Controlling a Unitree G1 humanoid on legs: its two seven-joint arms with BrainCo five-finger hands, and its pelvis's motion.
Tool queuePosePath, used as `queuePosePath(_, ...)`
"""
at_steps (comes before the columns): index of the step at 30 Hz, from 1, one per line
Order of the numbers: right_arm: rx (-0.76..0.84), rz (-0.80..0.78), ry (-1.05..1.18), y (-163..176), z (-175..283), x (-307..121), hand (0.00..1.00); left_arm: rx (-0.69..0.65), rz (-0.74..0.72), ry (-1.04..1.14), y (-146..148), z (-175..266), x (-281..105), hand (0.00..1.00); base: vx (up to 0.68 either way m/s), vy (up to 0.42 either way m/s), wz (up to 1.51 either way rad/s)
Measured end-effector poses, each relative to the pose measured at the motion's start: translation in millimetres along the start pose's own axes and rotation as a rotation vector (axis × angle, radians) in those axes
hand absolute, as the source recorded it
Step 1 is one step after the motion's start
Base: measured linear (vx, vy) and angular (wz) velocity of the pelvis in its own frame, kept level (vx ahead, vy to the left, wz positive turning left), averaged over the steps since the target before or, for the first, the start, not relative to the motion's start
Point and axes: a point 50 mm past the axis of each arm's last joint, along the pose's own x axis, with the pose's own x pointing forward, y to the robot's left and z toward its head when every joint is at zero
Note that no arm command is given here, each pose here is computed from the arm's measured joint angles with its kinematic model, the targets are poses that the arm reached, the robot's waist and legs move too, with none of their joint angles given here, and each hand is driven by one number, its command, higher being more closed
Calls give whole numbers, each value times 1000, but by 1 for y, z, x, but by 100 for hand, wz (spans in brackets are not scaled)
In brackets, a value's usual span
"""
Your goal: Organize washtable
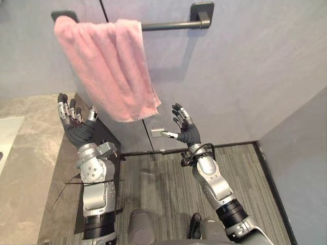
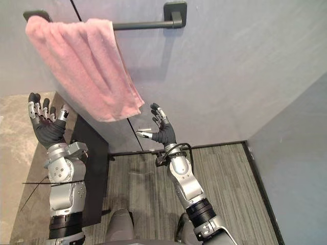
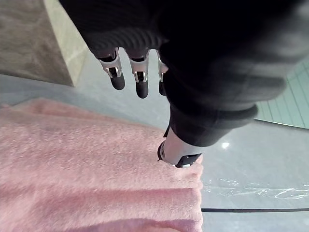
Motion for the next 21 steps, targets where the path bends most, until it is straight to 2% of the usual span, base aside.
queuePosePath(2,7,-8,8,-1,-2,-2,0,13,26,-13,0,4,-6,0,247,47,35)
queuePosePath(4,6,-20,25,-3,-6,-6,0,84,42,-34,2,9,-9,0,248,152,19)
queuePosePath(5,22,-27,48,-2,-12,-11,0,224,67,-81,7,12,-12,0,259,223,-3)
queuePosePath(6,42,-32,66,2,-16,-15,0,289,86,-100,10,13,-13,0,249,217,1)
queuePosePath(12,58,60,75,21,-19,-17,0,500,210,-175,33,23,-25,0,148,140,9)
queuePosePath(17,54,48,105,18,-26,-25,0,544,233,-186,36,26,-31,0,-34,4,-10)
queuePosePath(21,55,17,132,11,-32,-32,0,517,163,-181,28,25,-30,0,-107,-28,-2)
